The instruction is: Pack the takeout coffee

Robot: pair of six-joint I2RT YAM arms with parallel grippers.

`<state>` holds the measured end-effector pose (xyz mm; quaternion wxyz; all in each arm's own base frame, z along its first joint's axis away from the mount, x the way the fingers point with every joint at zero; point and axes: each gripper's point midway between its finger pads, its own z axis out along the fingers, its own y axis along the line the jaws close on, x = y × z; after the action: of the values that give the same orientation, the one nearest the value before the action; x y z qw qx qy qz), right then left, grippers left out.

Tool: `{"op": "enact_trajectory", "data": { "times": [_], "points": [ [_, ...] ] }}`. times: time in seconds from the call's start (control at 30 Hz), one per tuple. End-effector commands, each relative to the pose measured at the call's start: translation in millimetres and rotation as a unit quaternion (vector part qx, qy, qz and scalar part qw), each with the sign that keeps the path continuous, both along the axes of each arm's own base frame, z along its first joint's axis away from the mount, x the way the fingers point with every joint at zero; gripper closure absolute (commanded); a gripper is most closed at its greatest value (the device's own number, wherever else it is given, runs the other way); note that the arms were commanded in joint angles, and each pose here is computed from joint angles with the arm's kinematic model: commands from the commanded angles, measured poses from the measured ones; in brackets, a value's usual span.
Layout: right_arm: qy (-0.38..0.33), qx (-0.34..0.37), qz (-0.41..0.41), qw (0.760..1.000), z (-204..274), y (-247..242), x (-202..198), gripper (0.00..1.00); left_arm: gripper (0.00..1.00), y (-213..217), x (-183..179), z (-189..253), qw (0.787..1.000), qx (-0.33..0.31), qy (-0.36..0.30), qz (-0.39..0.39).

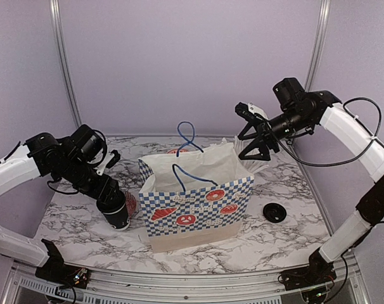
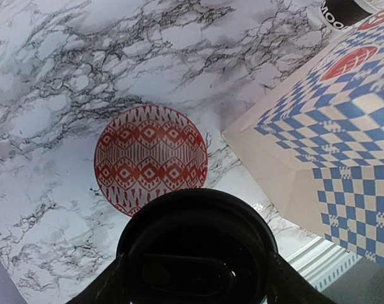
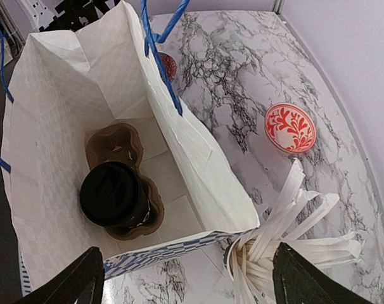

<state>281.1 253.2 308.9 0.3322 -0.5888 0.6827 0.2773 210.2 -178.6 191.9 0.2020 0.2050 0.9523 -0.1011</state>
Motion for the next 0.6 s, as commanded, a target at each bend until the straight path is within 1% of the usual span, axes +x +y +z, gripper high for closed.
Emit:
{"op": "enact_trajectory", "data": {
  "times": [0.0, 0.1, 0.27, 0.43, 0.57],
  "points": [
    [-0.008, 0.012, 0.011, 1.0, 11.7, 3.6, 1.5, 0.11, 0.44, -7.4, -9.2, -11.8, 1.0, -0.017, 0.012, 0.017],
    [-0.006, 0.011, 0.015, 1.0, 9.9, 5.4, 3.0, 0.11, 0.45, -9.6, -12.1, -17.6, 1.0, -0.013, 0.005, 0.016],
    [0.001, 0.01, 0.021, 1.0, 7.8, 10.5, 4.7, 0.11, 0.45, -16.9, -12.1, -19.1, 0.999, -0.032, -0.017, 0.014],
    [0.009, 0.008, 0.026, 1.0, 3.1, 14.0, 4.8, 0.11, 0.45, -10.5, -1.3, -10.3, 0.998, -0.014, -0.051, 0.021],
    [0.011, 0.004, 0.025, 1.0, 0.4, 13.3, 4.2, 0.12, 0.44, -7.8, 1.3, -13.8, 0.998, 0.003, -0.056, 0.016]
  ]
}}
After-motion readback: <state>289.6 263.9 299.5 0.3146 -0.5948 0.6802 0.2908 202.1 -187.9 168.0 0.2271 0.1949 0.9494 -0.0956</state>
